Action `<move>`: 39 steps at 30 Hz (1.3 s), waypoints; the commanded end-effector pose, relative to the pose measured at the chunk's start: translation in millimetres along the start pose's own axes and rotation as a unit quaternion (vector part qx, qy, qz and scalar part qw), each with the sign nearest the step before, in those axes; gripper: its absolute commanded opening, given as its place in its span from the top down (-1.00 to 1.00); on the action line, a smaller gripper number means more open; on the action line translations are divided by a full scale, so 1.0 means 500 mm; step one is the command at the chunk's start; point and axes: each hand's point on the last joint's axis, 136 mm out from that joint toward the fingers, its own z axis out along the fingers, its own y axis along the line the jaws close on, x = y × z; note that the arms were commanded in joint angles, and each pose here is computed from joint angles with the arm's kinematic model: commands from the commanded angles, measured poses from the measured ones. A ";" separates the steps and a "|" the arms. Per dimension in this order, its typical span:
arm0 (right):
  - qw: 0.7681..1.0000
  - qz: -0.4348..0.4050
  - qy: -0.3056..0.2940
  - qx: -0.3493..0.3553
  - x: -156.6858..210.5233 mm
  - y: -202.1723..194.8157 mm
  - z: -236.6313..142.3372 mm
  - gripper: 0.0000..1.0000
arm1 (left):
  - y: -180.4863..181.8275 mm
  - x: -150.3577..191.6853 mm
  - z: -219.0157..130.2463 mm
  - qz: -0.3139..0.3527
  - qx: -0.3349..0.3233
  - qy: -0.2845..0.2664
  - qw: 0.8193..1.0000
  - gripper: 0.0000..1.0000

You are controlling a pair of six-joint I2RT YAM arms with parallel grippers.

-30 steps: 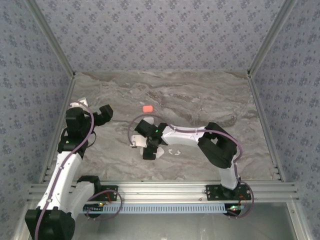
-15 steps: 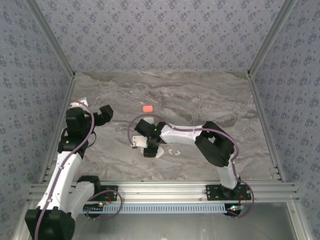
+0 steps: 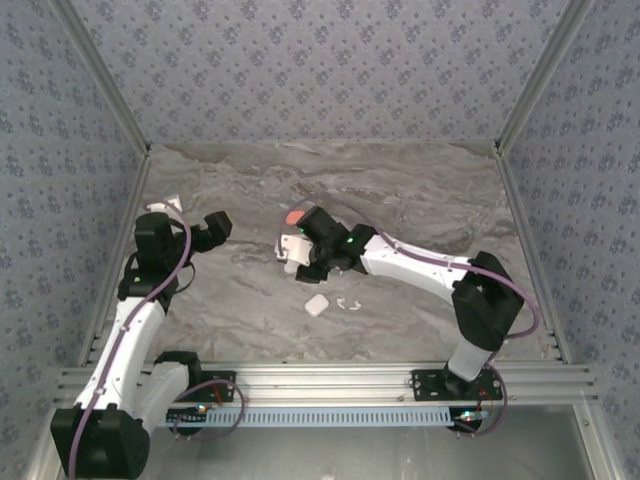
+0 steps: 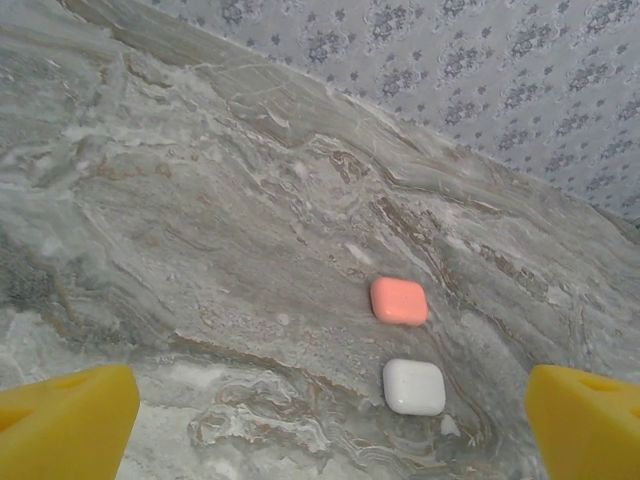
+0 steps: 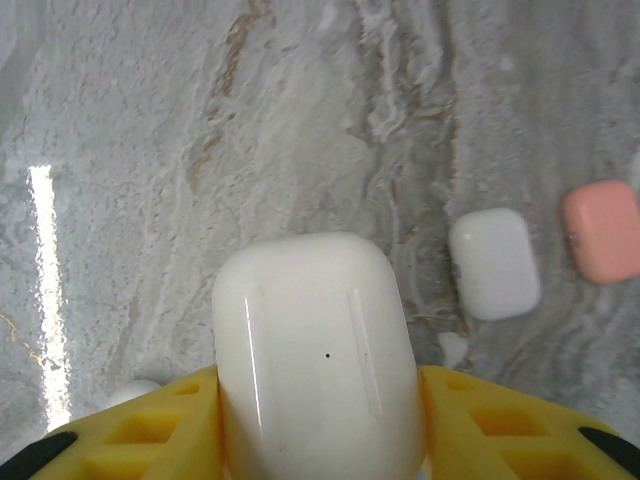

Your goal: Insert wireless bluetooth earbuds into charging case

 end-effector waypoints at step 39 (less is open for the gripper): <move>0.964 0.033 -0.214 0.155 -0.041 -0.115 -0.235 0.13 | -0.476 0.149 -0.001 -0.022 0.440 0.219 0.870 -0.39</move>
